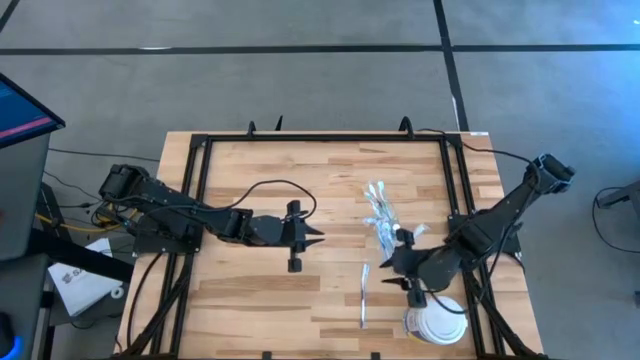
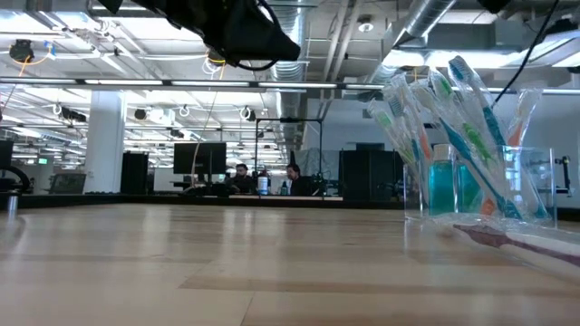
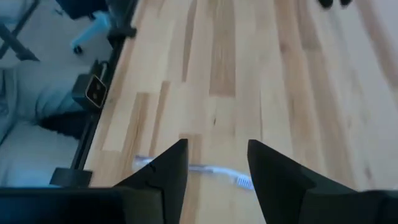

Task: Pick & Place toothbrushing station
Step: Put the purple toothbrush into the transparent organizer

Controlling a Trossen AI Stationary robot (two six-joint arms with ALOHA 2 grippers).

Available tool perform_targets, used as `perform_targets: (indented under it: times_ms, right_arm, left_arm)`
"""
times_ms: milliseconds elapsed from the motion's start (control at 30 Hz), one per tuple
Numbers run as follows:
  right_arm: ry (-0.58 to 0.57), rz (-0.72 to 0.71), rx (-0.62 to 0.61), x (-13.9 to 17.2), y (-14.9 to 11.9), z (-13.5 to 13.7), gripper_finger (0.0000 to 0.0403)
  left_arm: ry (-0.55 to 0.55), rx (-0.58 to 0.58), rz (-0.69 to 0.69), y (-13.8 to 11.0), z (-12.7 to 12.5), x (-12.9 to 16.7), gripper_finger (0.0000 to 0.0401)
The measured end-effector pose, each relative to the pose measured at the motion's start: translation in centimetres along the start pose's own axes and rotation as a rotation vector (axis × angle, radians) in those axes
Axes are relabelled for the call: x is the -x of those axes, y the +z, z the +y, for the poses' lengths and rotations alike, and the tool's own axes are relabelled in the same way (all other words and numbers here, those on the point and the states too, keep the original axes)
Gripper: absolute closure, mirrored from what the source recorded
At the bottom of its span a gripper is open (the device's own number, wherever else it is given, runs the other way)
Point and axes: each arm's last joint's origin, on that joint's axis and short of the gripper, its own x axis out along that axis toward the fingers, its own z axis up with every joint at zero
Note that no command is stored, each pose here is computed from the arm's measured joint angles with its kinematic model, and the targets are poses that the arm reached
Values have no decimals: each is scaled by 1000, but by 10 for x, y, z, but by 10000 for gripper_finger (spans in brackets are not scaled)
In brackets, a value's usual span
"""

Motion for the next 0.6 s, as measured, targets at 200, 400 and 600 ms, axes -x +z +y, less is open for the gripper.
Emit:
perform_targets:
  times_ms: [200, 400, 600]
  right_arm:
    - [43, 163, -93, -23, 9, 0, 250]
    - [58, 305, -323, -54, 8, -6, 248]
    - [51, 378, -621, -74, 8, -15, 252]
  left_arm:
    - [0, -3, 7, -3, 0, 0, 346]
    - [1, 4, -12, 1, 1, 2, 346]
    - [1, 14, -38, 7, 3, 8, 346]
